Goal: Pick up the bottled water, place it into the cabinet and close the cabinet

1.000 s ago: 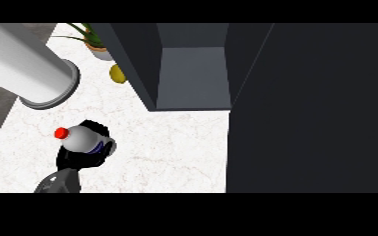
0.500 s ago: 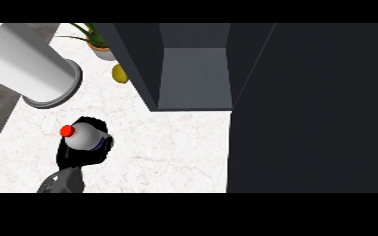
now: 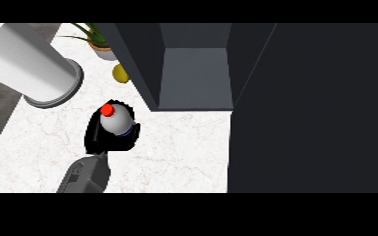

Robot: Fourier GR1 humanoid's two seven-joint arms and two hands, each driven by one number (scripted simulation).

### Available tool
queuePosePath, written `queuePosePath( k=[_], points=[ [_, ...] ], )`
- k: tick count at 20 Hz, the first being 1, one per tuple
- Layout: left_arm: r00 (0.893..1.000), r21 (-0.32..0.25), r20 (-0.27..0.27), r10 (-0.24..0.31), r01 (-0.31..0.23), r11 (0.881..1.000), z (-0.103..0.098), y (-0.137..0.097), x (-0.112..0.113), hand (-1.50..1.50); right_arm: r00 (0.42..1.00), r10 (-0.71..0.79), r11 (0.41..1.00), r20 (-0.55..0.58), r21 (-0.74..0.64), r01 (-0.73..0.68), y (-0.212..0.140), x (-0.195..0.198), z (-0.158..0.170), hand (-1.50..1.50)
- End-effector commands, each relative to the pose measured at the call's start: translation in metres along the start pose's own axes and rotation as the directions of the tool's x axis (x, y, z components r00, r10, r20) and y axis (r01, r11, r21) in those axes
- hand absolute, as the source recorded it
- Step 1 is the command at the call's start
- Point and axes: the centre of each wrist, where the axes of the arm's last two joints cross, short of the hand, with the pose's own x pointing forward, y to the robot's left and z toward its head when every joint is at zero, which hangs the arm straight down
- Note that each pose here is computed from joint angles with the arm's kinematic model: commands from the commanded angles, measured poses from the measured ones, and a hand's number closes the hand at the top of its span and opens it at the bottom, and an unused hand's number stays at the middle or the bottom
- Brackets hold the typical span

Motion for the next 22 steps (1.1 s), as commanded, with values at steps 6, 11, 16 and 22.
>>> queuePosePath(
  k=[6,11,16,22],
  points=[
    [0.998,-0.039,0.022,-0.061,0.062,0.997,-0.031,-0.079,0.031,1.50,0.996,-0.045,0.999,0.083,0.032,0.043,0.028,0.033,-0.016,-1.50],
    [0.997,-0.008,0.032,-0.074,0.074,0.997,-0.046,-0.116,0.034,1.50,0.995,-0.054,0.998,0.089,0.038,0.051,0.015,0.032,-0.001,-1.50],
    [0.984,0.047,0.024,-0.178,0.177,0.983,-0.060,-0.136,0.052,1.50,0.995,-0.057,0.998,0.082,0.042,0.054,0.019,0.036,-0.003,-1.50],
    [0.959,0.075,-0.024,-0.281,0.282,0.956,-0.087,-0.160,0.045,1.50,0.994,-0.076,0.996,0.080,0.057,0.072,0.015,0.032,-0.010,-1.50]
  ],
)
